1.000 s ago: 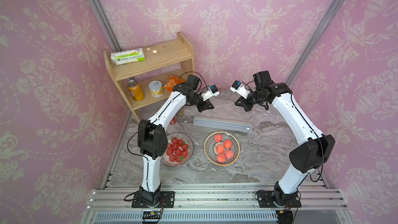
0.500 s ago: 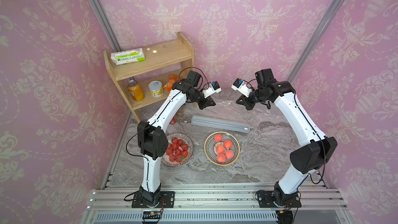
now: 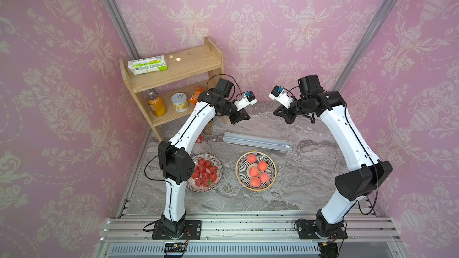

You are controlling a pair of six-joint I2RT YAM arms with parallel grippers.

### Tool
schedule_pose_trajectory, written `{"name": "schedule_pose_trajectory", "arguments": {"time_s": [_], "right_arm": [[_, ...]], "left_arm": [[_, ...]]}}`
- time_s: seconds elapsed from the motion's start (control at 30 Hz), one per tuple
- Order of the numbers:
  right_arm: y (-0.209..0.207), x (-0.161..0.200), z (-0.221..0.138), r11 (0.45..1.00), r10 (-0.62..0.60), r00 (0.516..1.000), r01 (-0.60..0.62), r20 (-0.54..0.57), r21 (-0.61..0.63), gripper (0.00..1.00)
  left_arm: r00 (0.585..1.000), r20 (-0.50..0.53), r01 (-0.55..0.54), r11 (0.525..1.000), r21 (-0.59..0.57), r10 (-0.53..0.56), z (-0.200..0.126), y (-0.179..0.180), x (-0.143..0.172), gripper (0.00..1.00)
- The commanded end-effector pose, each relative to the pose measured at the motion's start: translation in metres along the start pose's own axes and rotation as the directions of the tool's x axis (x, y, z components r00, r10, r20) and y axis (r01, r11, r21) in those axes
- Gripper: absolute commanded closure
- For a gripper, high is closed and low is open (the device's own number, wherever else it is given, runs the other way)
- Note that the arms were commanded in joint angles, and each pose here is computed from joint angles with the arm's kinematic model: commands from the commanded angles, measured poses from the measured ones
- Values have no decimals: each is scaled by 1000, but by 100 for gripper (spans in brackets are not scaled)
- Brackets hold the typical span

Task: Wrap the plate with plastic wrap
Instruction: Pull the plastic wrap from the plastic wrap cutting box.

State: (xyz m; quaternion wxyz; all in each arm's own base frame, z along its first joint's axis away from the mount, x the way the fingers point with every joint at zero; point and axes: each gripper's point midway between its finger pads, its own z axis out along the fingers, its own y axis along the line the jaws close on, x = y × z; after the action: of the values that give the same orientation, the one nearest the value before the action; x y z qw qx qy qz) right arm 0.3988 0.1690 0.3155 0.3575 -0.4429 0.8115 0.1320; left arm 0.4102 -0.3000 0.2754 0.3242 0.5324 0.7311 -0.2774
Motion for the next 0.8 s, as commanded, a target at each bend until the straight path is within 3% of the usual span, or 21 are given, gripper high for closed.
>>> {"name": "schedule_pose_trajectory", "arguments": {"time_s": [0.0, 0.77], "right_arm": [[7, -20, -26, 998, -60, 996, 58, 65, 29, 100], [8, -21, -24, 997, -67, 996, 65, 62, 32, 100]], "left_arm": [[999, 29, -39, 999, -21, 39, -19, -11, -19, 100], [999, 11, -43, 999, -33, 44, -18, -12, -18, 100]]}}
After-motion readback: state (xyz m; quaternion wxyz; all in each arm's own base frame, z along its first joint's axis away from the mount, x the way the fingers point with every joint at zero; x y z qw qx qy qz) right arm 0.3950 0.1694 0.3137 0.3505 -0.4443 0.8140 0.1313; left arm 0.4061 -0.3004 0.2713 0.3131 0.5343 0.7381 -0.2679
